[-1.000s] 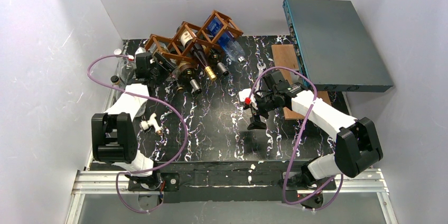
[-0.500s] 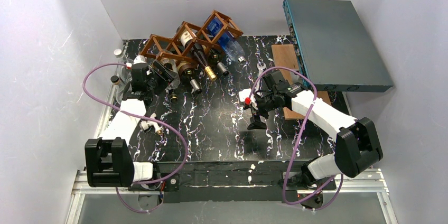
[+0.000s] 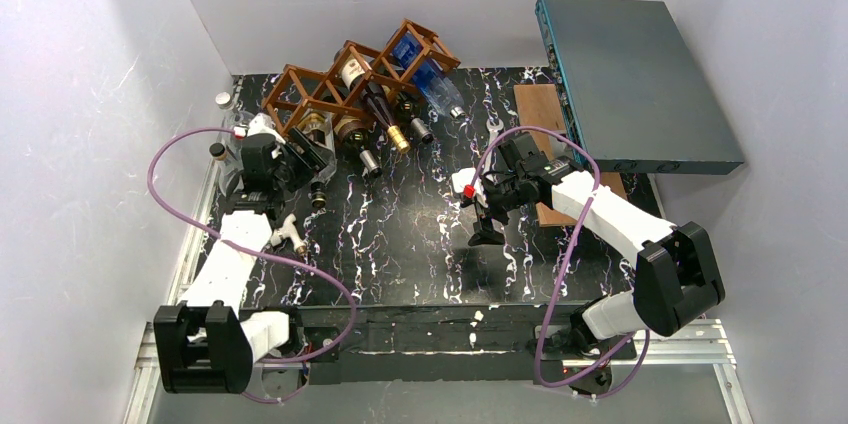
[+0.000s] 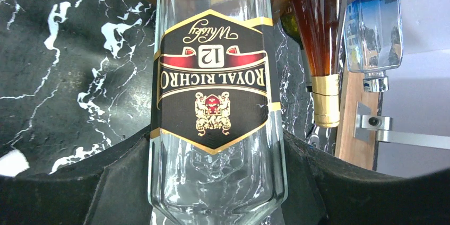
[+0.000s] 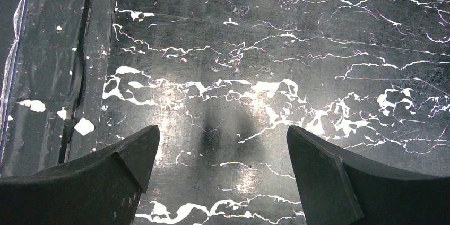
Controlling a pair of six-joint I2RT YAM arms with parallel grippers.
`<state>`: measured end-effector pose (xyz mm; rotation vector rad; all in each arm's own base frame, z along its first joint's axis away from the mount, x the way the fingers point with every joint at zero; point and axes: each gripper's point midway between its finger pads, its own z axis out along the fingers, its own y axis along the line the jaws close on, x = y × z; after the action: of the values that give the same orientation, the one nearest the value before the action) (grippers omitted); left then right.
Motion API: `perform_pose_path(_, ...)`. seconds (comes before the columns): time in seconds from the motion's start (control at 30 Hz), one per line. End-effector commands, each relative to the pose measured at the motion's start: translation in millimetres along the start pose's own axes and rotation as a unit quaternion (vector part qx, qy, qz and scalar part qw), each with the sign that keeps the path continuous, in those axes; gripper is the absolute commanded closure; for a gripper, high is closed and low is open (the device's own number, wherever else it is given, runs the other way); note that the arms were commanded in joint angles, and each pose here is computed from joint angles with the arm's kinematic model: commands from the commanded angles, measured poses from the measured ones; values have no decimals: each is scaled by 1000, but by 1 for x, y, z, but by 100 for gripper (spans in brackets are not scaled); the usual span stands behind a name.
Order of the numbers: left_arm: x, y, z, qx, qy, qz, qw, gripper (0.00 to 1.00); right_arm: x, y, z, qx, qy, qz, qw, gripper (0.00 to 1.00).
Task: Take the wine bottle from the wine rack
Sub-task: Pick up the wine bottle from the wine rack.
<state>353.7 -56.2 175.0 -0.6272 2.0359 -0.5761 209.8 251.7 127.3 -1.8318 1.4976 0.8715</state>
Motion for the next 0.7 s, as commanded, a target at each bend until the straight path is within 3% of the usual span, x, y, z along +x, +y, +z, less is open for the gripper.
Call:
perform_pose_path(0.0, -31, -23, -22, 42, -67, 44, 996, 100, -2, 4, -4, -2, -6, -5, 1000, 0)
perform_pose_path(0.67, -42, -37, -71, 78, -125, 82, 986, 100, -1, 4, -3, -5, -6, -4, 1000, 0)
